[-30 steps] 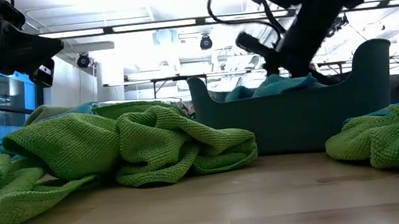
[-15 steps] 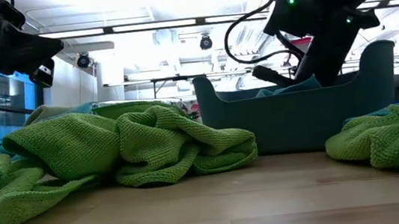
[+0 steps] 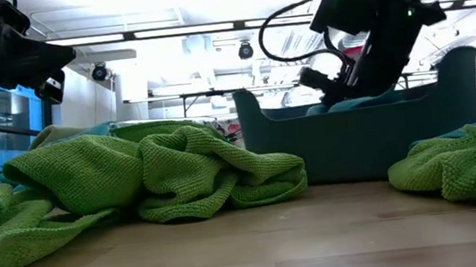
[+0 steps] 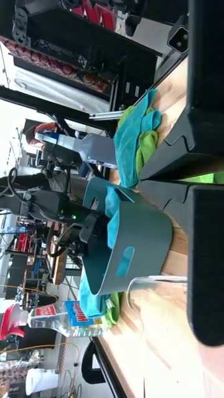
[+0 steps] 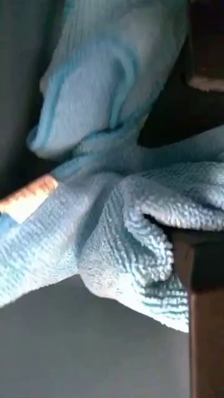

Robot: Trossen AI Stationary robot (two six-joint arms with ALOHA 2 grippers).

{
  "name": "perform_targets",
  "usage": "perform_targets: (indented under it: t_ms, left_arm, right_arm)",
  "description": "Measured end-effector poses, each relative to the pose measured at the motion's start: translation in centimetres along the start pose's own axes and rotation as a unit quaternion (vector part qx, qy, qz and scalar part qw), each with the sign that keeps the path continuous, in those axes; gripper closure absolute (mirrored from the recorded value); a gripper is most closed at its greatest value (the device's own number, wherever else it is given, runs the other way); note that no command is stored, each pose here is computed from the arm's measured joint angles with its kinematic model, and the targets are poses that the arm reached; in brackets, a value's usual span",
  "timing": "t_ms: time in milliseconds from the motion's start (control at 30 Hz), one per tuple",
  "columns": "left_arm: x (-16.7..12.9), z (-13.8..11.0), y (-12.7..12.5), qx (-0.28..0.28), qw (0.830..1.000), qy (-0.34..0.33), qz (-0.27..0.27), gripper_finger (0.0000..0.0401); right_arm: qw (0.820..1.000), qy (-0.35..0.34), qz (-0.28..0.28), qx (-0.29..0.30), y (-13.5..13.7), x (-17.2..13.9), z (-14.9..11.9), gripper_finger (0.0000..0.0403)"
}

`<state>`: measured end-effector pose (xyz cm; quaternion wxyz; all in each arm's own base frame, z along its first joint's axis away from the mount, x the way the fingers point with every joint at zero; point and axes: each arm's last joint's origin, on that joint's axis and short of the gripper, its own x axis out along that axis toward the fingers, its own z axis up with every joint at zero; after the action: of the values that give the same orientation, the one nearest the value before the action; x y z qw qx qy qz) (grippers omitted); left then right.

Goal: Sort microfiber towel by color & place in baskets
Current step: Put the blue towel into the blue bin

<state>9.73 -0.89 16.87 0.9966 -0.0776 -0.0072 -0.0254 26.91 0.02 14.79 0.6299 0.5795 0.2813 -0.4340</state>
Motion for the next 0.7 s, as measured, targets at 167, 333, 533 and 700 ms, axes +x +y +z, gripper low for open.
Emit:
perform_targets:
  t_ms: [167, 333, 533, 700]
  left_arm:
    - [0.0, 0.0, 0.0, 0.000, 1.000, 0.000, 0.000, 0.0401]
    - [0.0, 0.0, 0.0, 0.000, 1.000, 0.000, 0.000, 0.0401]
    - [0.0, 0.0, 0.0, 0.000, 1.000, 0.000, 0.000, 0.0401]
    - [0.0, 0.0, 0.0, 0.000, 1.000, 0.000, 0.001, 0.0401]
  right_arm:
    - [0.999, 0.008, -0.032, -0.027, 0.3, -1.7, 0.7, 0.0187]
    - [0.996, -0.003, -0.033, -0.077, 1.2, -3.4, 1.4, 0.0186]
    - [0.991, -0.006, -0.045, -0.126, 2.7, -5.3, 2.3, 0.0187]
    - [0.984, 0.010, -0.068, -0.166, 4.0, -7.4, 2.7, 0.0187]
